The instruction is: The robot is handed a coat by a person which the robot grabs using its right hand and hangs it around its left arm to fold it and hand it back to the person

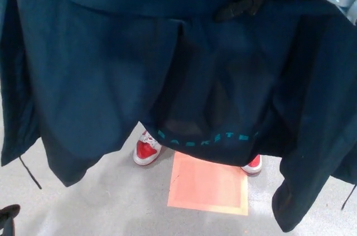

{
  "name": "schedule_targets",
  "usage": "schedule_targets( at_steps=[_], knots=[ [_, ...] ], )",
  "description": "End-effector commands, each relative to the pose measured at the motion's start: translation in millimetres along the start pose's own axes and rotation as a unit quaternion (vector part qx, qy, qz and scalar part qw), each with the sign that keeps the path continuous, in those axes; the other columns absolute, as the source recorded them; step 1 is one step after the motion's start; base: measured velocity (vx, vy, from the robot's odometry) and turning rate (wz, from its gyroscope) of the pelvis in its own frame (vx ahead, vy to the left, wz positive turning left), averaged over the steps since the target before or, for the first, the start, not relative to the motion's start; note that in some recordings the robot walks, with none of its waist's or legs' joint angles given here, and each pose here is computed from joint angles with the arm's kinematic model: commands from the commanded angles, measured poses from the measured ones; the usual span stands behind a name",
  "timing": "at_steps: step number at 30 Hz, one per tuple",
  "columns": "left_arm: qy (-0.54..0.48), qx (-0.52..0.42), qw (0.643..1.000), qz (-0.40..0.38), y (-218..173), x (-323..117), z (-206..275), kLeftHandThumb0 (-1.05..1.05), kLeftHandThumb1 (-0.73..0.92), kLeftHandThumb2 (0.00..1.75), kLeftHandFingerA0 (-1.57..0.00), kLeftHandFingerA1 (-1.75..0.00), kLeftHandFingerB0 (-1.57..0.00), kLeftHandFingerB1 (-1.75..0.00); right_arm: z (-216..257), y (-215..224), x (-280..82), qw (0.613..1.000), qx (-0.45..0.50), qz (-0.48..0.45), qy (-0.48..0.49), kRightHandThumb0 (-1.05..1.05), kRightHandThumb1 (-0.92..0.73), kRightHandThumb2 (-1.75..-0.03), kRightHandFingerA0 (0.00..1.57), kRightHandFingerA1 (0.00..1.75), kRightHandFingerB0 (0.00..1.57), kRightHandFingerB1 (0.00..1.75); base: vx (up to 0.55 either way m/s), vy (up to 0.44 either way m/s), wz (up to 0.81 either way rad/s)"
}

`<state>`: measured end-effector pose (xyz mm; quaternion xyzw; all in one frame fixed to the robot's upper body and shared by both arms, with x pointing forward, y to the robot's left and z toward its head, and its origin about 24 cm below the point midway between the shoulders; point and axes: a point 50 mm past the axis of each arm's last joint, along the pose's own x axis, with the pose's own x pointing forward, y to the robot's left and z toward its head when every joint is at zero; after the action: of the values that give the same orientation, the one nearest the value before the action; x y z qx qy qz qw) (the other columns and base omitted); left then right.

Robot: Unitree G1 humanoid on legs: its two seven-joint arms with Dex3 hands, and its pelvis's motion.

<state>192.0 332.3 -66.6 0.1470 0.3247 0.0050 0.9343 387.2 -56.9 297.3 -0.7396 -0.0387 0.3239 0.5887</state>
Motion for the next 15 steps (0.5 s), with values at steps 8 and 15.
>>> schedule_targets(
  at_steps=[8,15],
  knots=[
    [-0.058,0.015,0.998,-0.007,-1,2,16,-0.81,0.85,0.86,-0.08,-0.31,-0.08,-0.28,-34,-18,-6,0.972,-0.057,-0.218,0.066,-0.35,-0.74,-0.66,0.78,1.56,0.72,0.59,0.0,0.0,0.0],
    [-0.092,-0.012,0.996,-0.011,-3,7,31,-0.86,0.82,0.83,-0.11,-0.34,-0.08,-0.29,-33,-47,-25,0.915,-0.112,-0.384,0.058,-0.34,-0.78,-0.65,0.84,1.3,0.71,1.09,0.0,0.0,0.0]
  ],
)
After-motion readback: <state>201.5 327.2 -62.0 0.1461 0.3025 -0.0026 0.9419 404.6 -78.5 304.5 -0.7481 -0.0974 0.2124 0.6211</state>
